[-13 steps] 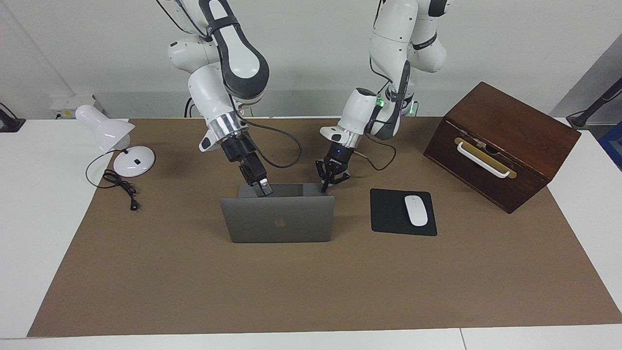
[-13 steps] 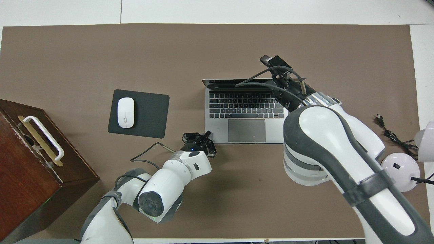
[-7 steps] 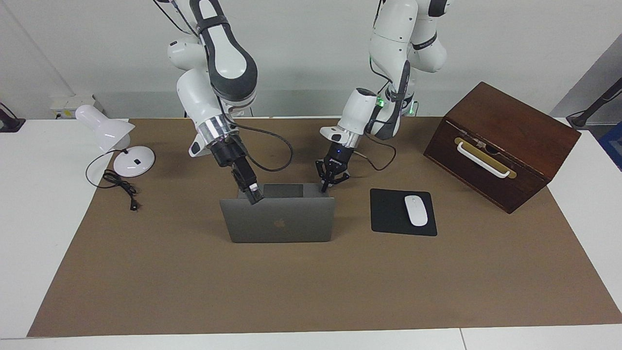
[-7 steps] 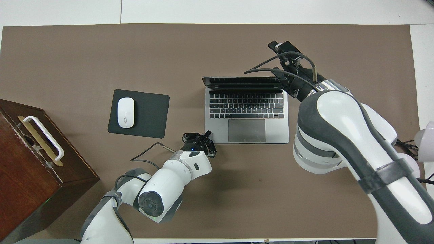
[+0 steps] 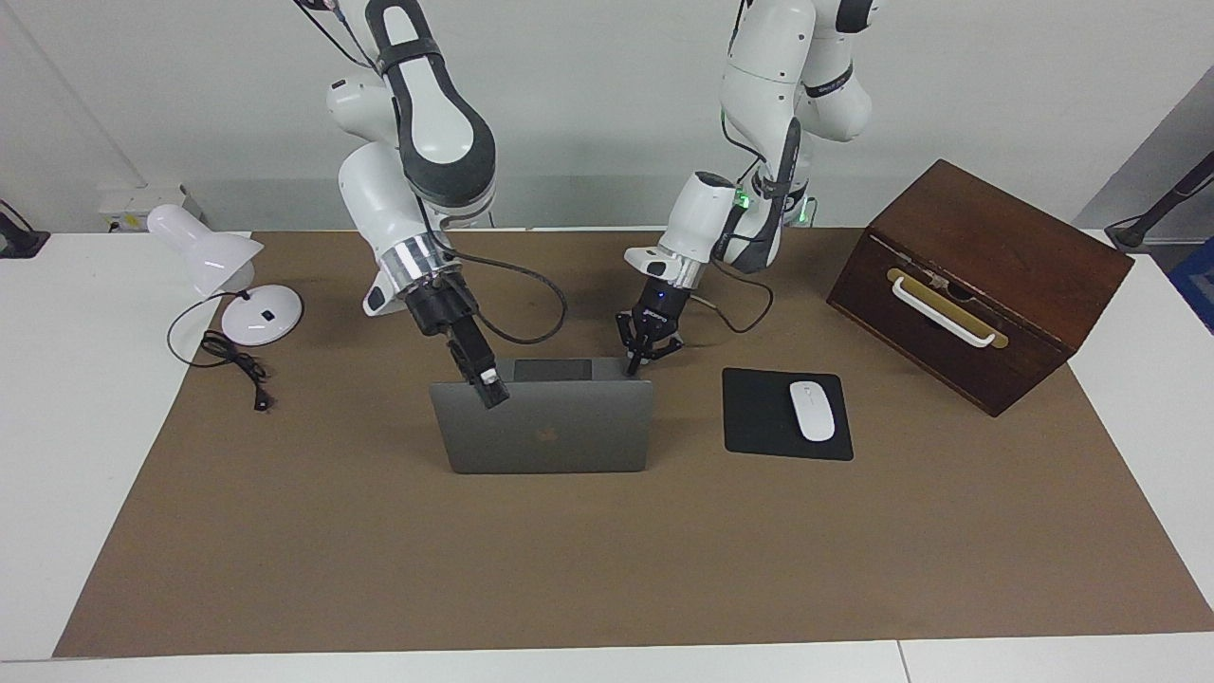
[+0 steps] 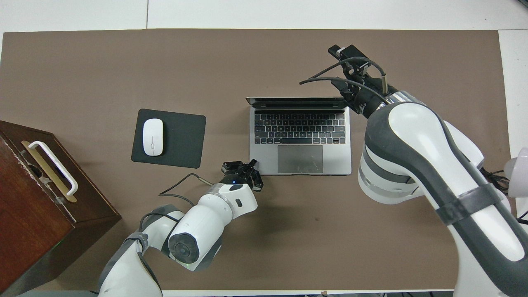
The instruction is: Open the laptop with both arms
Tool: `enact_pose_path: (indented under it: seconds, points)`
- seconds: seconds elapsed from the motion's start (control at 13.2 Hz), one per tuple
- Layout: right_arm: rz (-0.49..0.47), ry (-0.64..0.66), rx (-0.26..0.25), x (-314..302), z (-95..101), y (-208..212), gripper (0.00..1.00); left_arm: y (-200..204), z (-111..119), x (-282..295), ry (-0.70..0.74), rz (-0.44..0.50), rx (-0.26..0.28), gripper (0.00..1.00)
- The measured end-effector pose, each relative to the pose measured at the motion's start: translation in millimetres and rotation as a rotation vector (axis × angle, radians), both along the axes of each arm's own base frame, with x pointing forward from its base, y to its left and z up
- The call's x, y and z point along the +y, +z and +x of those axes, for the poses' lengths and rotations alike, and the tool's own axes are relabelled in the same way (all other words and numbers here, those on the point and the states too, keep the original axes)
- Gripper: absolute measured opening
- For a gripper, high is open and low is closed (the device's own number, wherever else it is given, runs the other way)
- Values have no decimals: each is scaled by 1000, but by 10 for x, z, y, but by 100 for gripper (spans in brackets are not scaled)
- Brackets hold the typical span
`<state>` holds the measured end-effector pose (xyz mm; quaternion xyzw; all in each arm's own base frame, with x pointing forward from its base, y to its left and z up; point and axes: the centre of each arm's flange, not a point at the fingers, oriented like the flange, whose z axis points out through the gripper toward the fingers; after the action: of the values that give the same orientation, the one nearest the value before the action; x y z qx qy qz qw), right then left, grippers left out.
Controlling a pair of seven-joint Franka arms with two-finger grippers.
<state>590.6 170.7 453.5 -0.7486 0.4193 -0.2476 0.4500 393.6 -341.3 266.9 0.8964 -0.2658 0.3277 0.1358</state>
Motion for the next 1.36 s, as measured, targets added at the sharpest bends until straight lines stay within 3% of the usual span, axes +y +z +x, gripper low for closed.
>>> enact_pose_path:
  seconds: [0.23,0.45,0.61,0.83,1.14,1.36]
  points:
    - [18,-7,-40,3,128,185,100,0,0,0,0,0,0,1]
    - [13,25,-119,-160,463,483,100,2,4,0,4,-2,1,1]
    - [-36,81,-135,-325,705,606,100,4,34,-7,25,-17,8,1]
    - [-101,143,-81,-480,1012,873,100,85,105,-55,41,-42,-2,1]
    - [-229,234,7,-728,1272,1232,100,198,183,-37,68,-64,-7,1]
    - [-322,297,43,-1079,1357,1501,100,362,271,45,91,-30,52,1]
